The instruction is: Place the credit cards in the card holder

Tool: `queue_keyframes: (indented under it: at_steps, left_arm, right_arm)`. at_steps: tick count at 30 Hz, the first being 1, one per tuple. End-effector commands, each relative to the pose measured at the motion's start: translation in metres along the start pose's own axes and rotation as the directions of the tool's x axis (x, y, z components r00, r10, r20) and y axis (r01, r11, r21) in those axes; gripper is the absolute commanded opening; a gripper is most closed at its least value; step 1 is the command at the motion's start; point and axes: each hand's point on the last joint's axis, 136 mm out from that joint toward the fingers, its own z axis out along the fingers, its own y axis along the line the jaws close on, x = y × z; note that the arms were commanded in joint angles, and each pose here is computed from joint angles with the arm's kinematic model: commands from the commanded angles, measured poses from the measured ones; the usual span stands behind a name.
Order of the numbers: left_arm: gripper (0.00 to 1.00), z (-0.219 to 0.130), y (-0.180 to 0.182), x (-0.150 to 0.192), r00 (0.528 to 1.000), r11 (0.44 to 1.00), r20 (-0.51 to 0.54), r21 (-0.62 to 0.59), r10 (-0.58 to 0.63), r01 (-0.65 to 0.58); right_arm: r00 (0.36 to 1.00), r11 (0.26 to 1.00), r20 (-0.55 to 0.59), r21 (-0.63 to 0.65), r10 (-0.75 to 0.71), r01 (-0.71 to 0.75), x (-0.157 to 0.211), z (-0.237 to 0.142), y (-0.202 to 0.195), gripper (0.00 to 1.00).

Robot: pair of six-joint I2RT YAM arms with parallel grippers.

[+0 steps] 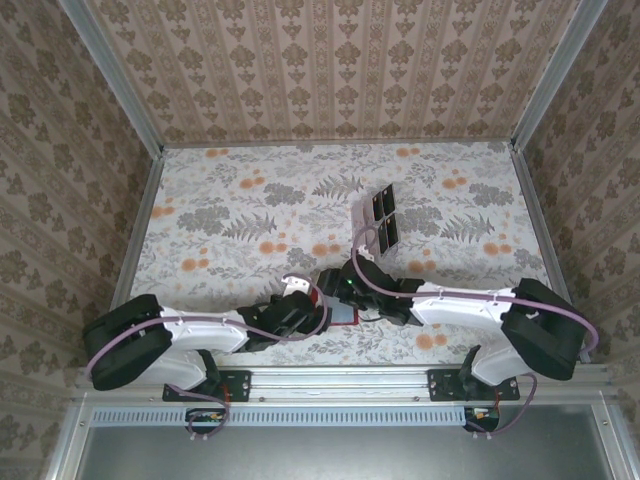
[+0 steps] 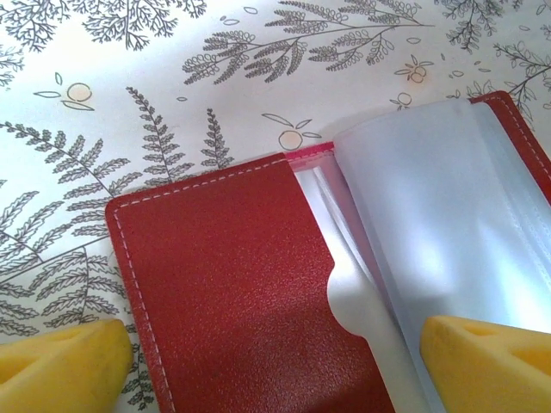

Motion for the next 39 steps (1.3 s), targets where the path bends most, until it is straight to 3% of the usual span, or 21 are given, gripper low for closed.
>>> queue_keyframes:
  at_steps: [1,22,39]
  left_arm:
    - [0.97,0.007,0.017,0.023,0.997,0.998,-0.075,-0.056,-0.003,-0.001]
    - [0.96,0.009,0.02,0.028,0.996,0.998,-0.084,-0.064,-0.007,0.002]
    - [0.96,0.008,0.02,0.028,0.997,0.998,-0.08,-0.056,-0.007,0.002]
  right_arm:
    - [1.0,0.995,0.008,0.092,-0.028,0.027,0.002,-0.003,-0.028,0.67]
    - [0.999,0.99,-0.053,0.138,-0.01,0.017,0.021,0.026,-0.047,0.67]
    - [0.996,0.997,-0.091,0.071,-0.014,0.021,0.028,0.035,-0.033,0.66]
